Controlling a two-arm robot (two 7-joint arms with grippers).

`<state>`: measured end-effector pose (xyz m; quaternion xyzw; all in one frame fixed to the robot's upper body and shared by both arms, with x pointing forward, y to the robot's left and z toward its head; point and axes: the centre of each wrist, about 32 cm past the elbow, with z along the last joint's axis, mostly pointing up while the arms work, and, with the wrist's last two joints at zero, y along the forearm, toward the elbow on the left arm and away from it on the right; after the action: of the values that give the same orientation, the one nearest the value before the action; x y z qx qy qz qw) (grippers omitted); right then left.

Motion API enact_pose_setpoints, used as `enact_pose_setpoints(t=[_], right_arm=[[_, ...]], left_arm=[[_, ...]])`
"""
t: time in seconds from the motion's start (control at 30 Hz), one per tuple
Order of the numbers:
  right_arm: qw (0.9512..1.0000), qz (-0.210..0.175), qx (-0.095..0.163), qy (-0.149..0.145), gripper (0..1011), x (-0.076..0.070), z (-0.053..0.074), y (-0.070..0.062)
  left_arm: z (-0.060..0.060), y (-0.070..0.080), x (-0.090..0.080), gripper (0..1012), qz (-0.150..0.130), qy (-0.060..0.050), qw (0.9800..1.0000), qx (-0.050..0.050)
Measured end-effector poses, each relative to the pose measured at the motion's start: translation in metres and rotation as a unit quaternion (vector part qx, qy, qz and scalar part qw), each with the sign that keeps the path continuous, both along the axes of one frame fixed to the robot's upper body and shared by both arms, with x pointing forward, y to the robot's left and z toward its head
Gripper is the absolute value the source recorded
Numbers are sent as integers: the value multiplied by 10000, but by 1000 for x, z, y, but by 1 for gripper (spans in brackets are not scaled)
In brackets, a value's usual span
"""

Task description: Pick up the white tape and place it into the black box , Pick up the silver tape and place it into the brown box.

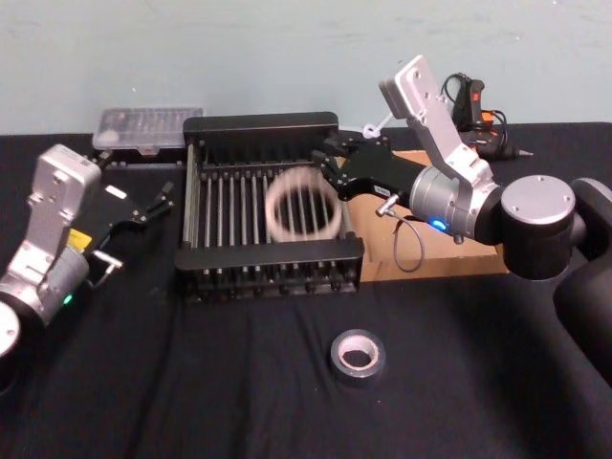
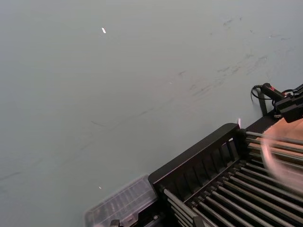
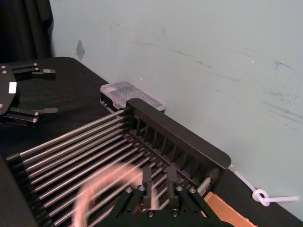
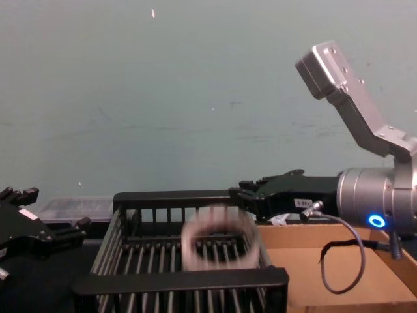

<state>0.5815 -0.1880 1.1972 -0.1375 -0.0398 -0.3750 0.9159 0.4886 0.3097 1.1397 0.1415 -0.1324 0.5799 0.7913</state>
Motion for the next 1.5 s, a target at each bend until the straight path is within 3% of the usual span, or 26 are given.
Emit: enact_pose_setpoints(t=[0.13,0.23,0.27,0.63,0.9,1.23,1.5], right_arm=[[10000,-1,5,1,257,0,0,0],[10000,-1,7,1,398,0,0,0],[10000,-2,7,2,398,0,0,0],[10000,-4,7,9,787,0,0,-1],[10000,-3,8,10,985,-1,0,-1],[10000,-67,26,-19,1002,-3,3,-6],[9999,-99,50,-55,1002,-20,11,-25]], left_arm=[[0,0,0,1001,0,0,10000,0],[0,0,0,1001,0,0,10000,0],[0,0,0,1001,0,0,10000,0],[0,0,0,1001,0,0,10000,0],[0,0,0,1001,0,0,10000,0],[0,0,0,1001,0,0,10000,0],[0,0,0,1001,0,-1,10000,0]])
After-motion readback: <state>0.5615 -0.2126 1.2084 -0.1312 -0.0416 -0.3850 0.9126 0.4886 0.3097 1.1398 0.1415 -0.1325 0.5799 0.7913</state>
